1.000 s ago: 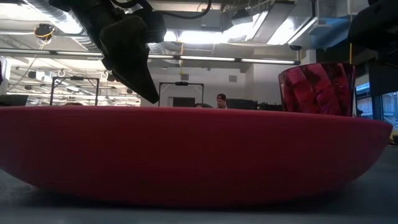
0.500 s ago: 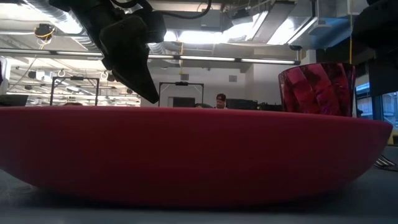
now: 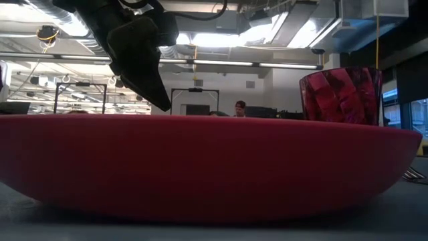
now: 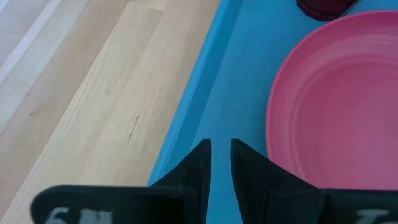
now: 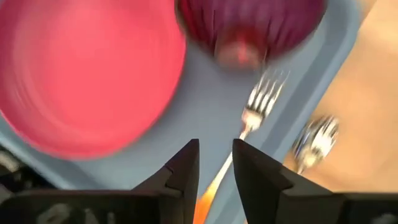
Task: Pick and place plate/cup/fork/spoon on tray
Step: Adjust the red cup on the blue tray
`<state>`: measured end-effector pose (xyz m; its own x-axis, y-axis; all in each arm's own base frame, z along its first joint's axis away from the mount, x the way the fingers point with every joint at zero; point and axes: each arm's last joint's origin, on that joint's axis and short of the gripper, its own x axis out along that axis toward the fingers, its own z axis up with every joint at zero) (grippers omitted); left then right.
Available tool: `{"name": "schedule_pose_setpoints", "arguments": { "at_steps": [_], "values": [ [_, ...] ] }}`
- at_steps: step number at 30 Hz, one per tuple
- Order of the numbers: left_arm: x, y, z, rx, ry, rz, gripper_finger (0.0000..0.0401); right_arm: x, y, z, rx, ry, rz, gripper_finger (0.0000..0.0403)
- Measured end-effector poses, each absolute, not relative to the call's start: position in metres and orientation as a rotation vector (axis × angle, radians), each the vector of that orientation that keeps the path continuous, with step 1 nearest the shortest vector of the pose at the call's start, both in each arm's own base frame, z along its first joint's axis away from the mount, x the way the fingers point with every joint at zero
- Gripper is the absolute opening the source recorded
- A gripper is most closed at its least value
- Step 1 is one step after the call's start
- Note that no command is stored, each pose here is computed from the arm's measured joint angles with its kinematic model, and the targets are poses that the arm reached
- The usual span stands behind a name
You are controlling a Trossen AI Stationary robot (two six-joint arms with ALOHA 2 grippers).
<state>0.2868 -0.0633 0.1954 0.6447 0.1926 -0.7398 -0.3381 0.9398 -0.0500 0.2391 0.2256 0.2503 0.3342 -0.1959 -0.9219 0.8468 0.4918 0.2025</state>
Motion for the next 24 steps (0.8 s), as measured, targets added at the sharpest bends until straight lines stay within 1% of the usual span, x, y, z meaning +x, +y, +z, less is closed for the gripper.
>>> {"name": "schedule_pose_setpoints", "arguments": {
  "at_steps": [3,6,9,11,13,15,20,24],
  "values": [
    [0.287,-0.063,0.195,-0.19,0.817,0.304,0.0054,0.242,0.22,0.265,0.688,0.95,-0.777,0.0101],
    [0.287,-0.063,0.195,-0.19,0.817,0.304,0.0054,0.247,0.214,0.273,0.594,0.968,-0.74,0.0101],
    [0.287,-0.063,0.195,-0.185,0.817,0.303,0.0054,0.255,0.206,0.274,0.534,0.986,-0.706,0.0101],
    [0.287,-0.062,0.195,-0.129,0.828,0.281,0.0054,0.262,0.199,0.274,0.498,1.002,-0.697,0.0101],
    [0.284,-0.062,0.193,-0.112,0.879,0.246,0.0054,0.269,0.192,0.273,0.459,1.014,-0.673,0.0101],
    [0.278,-0.062,0.193,-0.139,0.927,0.246,0.0054,0.276,0.187,0.273,0.427,1.019,-0.647,0.0101],
    [0.257,-0.066,0.209,-0.12,0.942,0.219,0.0054,0.285,0.183,0.273,0.403,1.052,-0.558,0.0101],
    [0.239,-0.068,0.226,-0.132,0.851,0.185,0.0054,0.283,0.194,0.272,0.445,1.125,-0.454,0.0101]
  ]
}}
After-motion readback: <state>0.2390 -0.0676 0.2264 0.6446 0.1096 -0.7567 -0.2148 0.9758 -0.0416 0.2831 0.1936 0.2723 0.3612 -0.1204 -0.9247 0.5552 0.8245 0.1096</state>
